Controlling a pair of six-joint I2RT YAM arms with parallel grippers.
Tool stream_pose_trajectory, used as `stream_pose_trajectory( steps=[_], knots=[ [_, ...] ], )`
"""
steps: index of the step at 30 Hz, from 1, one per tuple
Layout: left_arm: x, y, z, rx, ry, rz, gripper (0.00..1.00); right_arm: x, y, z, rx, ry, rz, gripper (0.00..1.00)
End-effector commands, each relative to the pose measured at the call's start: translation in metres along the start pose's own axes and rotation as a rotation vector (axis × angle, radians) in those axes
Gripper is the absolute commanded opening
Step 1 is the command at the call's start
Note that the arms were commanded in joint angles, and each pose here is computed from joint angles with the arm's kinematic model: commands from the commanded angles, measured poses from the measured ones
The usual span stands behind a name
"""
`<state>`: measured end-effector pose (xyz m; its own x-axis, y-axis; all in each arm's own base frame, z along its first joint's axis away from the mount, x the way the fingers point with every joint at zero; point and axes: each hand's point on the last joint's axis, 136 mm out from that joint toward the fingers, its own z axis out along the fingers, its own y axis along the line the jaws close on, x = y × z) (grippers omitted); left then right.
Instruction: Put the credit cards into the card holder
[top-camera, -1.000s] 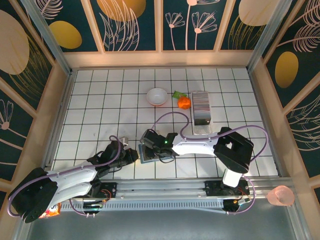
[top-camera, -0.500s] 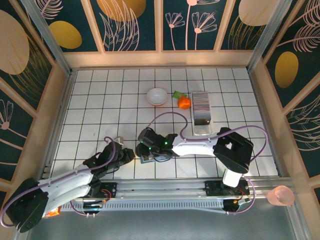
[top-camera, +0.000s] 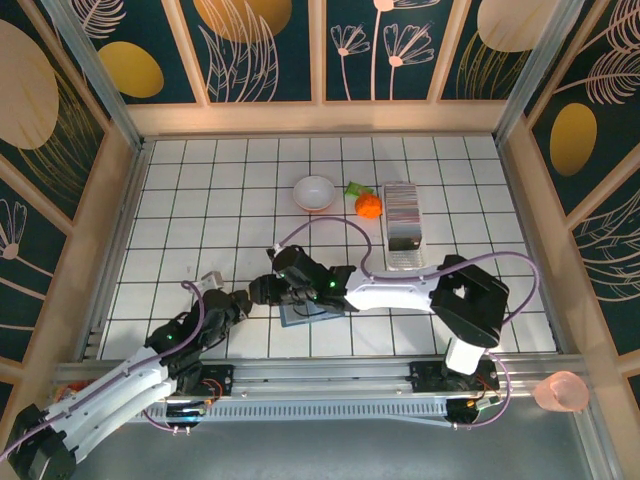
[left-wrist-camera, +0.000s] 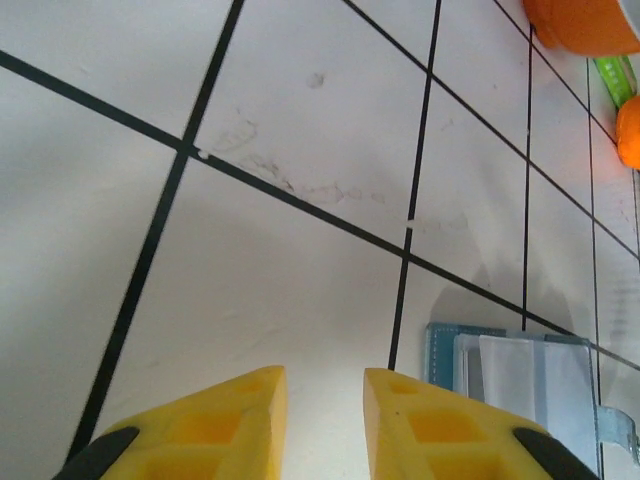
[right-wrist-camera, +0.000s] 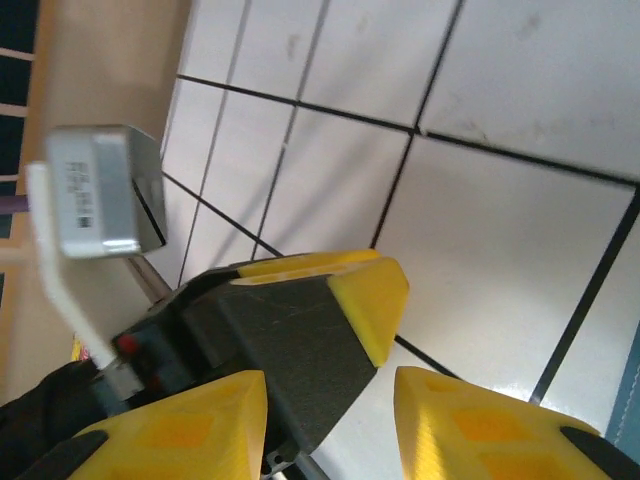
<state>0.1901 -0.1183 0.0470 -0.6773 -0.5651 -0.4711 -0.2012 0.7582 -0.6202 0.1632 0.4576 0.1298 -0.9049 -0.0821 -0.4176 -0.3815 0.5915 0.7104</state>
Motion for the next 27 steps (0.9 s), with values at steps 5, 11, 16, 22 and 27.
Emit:
stream_pose_trajectory(
  steps=[5,11,16,22,27],
  knots=[
    [0.002,-0.033,-0.002,0.102,0.057,0.04,0.4,-0.107,0.013,-0.116,-0.031,-0.288,-0.372,0.4],
    [0.03,-0.07,0.007,0.228,0.239,0.122,0.42,-0.14,-0.027,-0.21,0.173,-0.427,-0.979,0.53],
    [0.046,-0.078,0.014,0.264,0.321,0.142,0.42,-0.123,-0.101,-0.23,0.546,-0.146,-1.422,0.91],
    [0.05,-0.082,0.016,0.28,0.345,0.173,0.42,-0.11,-0.205,-0.263,0.725,0.246,-1.452,0.9],
    [0.057,-0.078,0.018,0.275,0.375,0.182,0.42,-0.103,-0.264,-0.27,0.818,0.422,-1.462,0.88]
  ],
)
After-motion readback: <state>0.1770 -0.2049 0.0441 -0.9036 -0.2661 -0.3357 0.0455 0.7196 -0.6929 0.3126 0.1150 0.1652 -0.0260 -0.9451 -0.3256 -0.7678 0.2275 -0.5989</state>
